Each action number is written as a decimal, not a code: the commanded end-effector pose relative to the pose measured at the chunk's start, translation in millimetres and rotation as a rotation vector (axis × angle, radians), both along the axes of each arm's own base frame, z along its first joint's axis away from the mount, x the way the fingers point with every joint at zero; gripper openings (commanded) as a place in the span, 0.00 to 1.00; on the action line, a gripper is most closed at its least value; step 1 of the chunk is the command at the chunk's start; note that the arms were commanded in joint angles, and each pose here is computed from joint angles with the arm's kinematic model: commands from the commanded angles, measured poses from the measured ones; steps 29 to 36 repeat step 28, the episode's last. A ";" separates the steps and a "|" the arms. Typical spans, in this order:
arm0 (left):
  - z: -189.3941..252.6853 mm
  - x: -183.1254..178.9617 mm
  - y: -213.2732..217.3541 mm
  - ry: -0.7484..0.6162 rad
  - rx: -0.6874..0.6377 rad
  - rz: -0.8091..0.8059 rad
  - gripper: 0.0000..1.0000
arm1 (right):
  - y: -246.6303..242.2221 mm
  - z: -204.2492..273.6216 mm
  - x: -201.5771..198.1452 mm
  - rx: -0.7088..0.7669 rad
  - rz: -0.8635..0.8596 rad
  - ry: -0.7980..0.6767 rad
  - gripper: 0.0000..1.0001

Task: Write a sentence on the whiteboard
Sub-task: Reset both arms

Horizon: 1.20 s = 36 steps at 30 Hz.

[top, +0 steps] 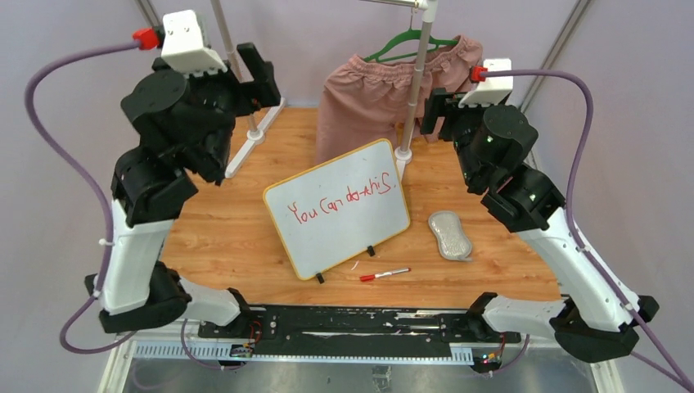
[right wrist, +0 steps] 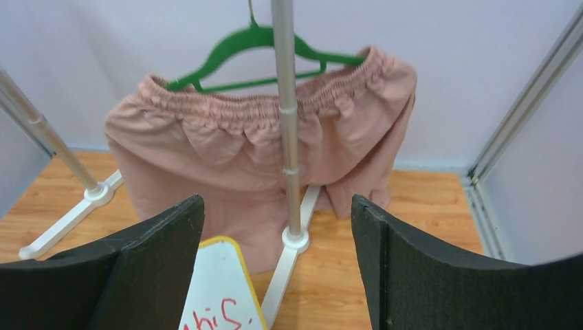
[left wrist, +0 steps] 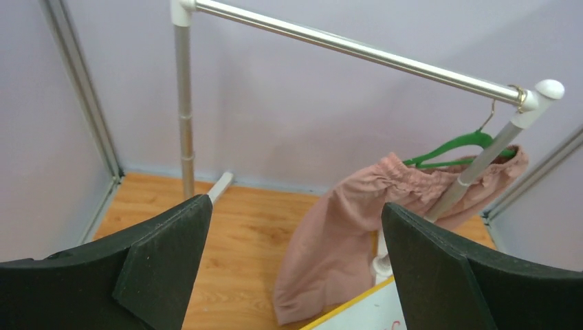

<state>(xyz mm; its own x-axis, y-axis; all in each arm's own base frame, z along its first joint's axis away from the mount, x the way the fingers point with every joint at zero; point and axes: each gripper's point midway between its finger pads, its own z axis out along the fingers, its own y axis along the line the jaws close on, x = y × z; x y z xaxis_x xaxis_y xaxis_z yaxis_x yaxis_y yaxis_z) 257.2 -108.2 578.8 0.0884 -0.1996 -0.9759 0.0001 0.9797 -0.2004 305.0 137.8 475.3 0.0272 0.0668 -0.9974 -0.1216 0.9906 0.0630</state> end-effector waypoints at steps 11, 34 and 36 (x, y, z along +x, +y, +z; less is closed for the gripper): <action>-29.3 -19.8 -22.7 -0.086 0.061 -0.298 1.00 | 4.0 52.0 -54.1 -0.079 0.121 -0.210 0.82; -62.1 -44.3 37.3 -0.045 0.042 -0.148 1.00 | -41.7 19.6 -64.8 -0.111 -0.008 -0.171 0.82; -62.1 -44.3 37.3 -0.045 0.042 -0.148 1.00 | -41.7 19.6 -64.8 -0.111 -0.008 -0.171 0.82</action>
